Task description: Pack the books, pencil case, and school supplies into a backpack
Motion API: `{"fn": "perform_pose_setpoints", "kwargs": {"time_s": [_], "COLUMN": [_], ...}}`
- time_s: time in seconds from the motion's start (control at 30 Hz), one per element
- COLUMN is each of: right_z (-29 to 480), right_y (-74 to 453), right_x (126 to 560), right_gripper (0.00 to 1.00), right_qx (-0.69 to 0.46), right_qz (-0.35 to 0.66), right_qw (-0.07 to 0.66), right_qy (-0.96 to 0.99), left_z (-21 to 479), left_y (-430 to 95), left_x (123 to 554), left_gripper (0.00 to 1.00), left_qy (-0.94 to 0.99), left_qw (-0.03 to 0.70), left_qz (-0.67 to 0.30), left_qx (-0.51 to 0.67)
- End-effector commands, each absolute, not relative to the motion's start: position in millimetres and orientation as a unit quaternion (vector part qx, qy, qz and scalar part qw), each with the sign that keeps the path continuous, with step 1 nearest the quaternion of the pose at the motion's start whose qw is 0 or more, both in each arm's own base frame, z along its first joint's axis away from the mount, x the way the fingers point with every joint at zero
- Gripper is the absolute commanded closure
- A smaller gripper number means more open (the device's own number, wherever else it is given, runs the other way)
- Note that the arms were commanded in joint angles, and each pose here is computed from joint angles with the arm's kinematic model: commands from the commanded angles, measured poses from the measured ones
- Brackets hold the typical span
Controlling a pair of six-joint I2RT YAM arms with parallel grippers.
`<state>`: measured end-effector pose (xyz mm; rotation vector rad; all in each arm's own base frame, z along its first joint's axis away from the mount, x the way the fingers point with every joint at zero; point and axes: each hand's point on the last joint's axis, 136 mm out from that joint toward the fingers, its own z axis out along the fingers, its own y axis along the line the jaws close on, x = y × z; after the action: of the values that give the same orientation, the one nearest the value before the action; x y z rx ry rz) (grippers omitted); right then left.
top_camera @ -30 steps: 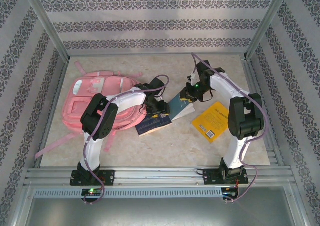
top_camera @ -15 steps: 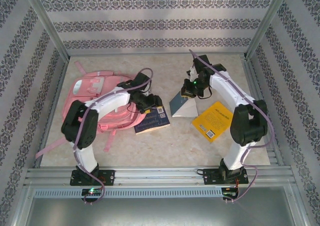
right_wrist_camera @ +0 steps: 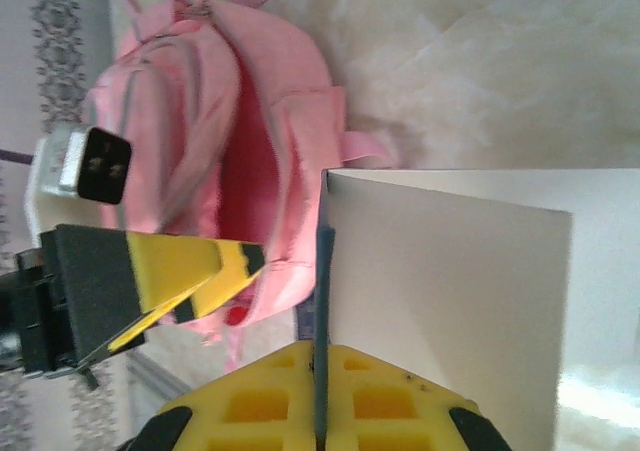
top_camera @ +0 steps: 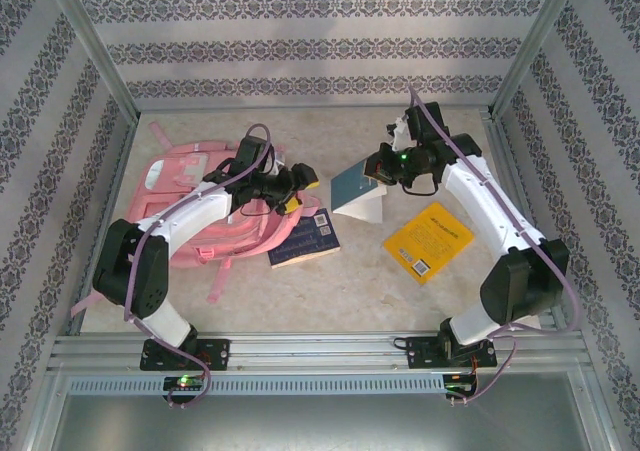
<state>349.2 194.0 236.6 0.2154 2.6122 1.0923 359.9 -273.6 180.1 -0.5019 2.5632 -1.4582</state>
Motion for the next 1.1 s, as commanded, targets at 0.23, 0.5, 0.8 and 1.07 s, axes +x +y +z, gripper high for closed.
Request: {"fn": "perform_pose_setpoints", "kwargs": {"time_s": [0.23, 0.5, 0.8, 1.07], "right_z": [297.0, 302.4, 283.8, 264.3], "right_y": [217.7, 218.6, 207.0, 191.7], "right_x": [354.4, 360.5, 358.0, 343.7], "right_gripper": [1.0, 1.0, 1.0, 0.59], "right_qx": [0.114, 0.145, 0.17, 0.165], "right_qz": [0.54, 0.577, 0.555, 0.488], "right_qw": [0.157, 0.149, 0.143, 0.153], "right_qy": [0.819, 0.79, 0.801, 0.843], "left_z": [202.6, 238.1, 274.3, 290.6], "left_y": [-289.8, -297.9, -301.0, -290.0], "left_x": [370.3, 380.3, 382.5, 381.5], "left_gripper": [0.23, 0.32, 0.61, 0.85], "left_qy": [0.821, 0.776, 0.742, 0.742], "left_qw": [0.066, 0.085, 0.103, 0.141], "left_qz": [-0.547, -0.607, -0.649, -0.643], "left_qx": [-0.149, -0.147, -0.133, -0.124]}}
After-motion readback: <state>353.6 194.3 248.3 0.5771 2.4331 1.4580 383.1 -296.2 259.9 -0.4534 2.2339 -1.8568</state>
